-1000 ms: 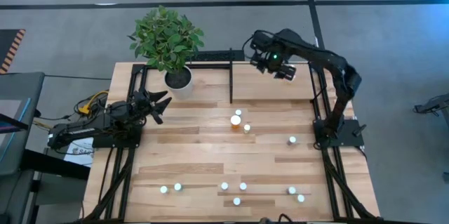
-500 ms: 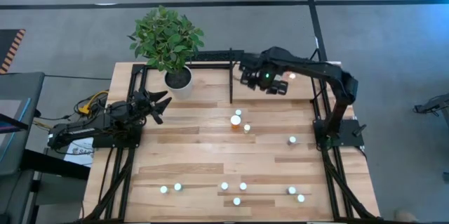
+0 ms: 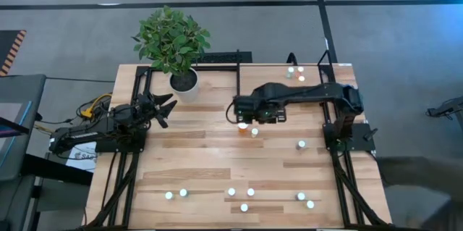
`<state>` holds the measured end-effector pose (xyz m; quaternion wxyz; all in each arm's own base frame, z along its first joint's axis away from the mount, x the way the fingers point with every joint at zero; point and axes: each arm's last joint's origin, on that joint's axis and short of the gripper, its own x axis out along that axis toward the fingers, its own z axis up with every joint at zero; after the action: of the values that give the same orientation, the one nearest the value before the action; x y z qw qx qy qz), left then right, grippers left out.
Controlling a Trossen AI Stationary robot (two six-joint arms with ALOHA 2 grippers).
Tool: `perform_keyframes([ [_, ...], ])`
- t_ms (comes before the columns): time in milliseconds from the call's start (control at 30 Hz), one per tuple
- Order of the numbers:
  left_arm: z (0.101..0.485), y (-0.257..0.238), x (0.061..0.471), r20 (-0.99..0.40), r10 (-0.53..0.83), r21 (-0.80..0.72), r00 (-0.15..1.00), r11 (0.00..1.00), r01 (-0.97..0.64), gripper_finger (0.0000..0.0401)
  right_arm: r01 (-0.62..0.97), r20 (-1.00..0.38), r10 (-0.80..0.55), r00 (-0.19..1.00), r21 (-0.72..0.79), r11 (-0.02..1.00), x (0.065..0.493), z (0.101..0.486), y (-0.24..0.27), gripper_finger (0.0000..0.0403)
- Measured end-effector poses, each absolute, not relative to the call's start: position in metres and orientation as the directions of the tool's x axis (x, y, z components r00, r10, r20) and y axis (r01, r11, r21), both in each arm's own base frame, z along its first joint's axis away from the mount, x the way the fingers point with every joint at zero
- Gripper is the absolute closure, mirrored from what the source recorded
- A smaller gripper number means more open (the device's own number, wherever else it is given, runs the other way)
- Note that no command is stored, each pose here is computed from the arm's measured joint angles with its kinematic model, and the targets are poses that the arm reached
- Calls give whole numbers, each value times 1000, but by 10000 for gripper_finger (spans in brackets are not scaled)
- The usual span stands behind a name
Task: Pick and place medicine bottles onto shelf by color
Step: Put the yellow pill bottle on the shelf
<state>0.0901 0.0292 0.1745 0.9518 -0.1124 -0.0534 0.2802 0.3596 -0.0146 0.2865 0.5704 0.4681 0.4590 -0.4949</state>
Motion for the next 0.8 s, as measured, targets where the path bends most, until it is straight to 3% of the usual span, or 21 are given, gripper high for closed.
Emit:
perform_keyframes([
  [133,174,29,90,37,546,-243,837,818,-522,220,979,-988,-146,44,14,201,369,268,-14,139],
  [267,174,29,91,32,544,-241,838,818,-522,220,964,-996,-82,16,-6,264,381,247,-20,139],
  [467,173,29,91,22,544,-237,839,818,-524,220,953,-998,64,-27,-6,304,391,222,-30,139],
  [800,173,29,92,18,543,-236,840,818,-524,220,948,-994,98,-50,-16,317,387,200,-28,139],
])
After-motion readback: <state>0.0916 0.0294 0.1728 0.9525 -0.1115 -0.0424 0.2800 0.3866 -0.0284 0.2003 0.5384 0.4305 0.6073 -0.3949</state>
